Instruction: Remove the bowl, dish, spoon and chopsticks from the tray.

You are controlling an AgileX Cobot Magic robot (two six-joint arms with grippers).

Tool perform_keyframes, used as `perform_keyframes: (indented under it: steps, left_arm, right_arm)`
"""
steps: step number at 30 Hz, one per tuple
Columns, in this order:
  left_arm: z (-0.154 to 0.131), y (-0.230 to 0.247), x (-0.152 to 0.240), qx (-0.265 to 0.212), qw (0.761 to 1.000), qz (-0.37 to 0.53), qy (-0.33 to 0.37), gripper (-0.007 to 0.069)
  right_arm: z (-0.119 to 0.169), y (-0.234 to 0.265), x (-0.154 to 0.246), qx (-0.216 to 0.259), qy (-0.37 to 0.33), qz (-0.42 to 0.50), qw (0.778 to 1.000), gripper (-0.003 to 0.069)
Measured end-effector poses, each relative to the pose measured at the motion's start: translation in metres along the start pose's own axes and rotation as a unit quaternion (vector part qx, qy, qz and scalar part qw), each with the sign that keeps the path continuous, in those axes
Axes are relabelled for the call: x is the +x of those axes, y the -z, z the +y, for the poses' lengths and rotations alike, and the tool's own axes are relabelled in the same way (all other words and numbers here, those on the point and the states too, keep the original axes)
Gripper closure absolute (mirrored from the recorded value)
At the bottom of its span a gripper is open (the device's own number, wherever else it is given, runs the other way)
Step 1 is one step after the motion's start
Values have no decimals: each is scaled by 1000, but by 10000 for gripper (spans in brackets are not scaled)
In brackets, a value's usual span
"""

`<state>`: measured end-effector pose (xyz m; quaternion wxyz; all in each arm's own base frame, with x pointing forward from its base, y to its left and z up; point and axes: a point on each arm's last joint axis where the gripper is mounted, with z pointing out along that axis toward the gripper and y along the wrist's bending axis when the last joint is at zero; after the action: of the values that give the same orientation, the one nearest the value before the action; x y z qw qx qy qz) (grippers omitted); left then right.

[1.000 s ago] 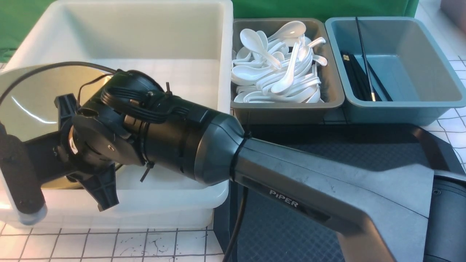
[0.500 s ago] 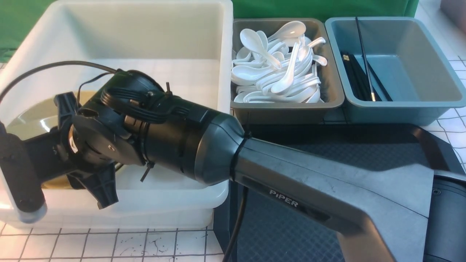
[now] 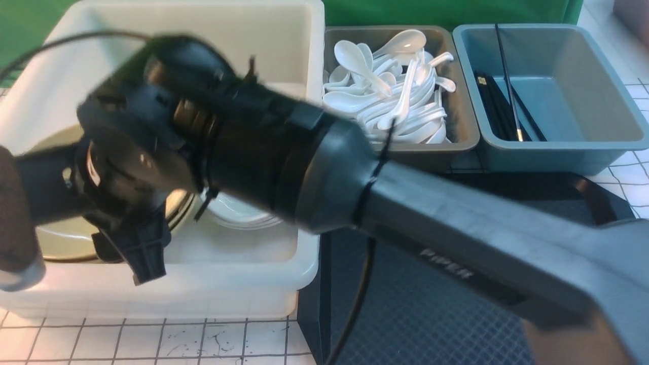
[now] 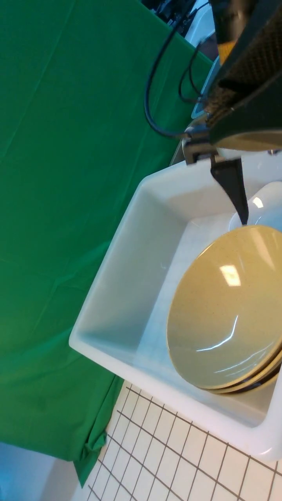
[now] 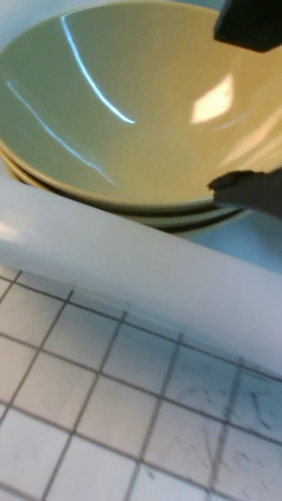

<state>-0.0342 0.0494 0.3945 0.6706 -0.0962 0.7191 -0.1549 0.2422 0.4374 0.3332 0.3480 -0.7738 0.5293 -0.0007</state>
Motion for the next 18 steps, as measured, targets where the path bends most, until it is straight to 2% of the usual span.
perform_keyframes:
  steps: [5, 8, 11, 15, 18]
  left_arm:
    - [-4, 0, 2, 20, 1000, 13, 4, 626]
    - [-9, 1, 6, 51, 998, 32, 7, 626]
    - [-21, 2, 11, 115, 991, 65, 6, 626]
    - [-36, -5, 19, 188, 979, 74, -5, 626]
    - [-41, -12, 29, 217, 973, 76, -10, 626]
  right_arm:
    - [1, 43, 5, -39, -47, 40, 997, 223]
    - [-6, 66, 3, -18, -92, 25, 995, 274]
    - [-15, 109, 3, 23, -167, 4, 986, 397]
    - [-17, 156, 7, 51, -261, -23, 964, 565]
    - [-8, 187, 17, 49, -319, -27, 946, 621]
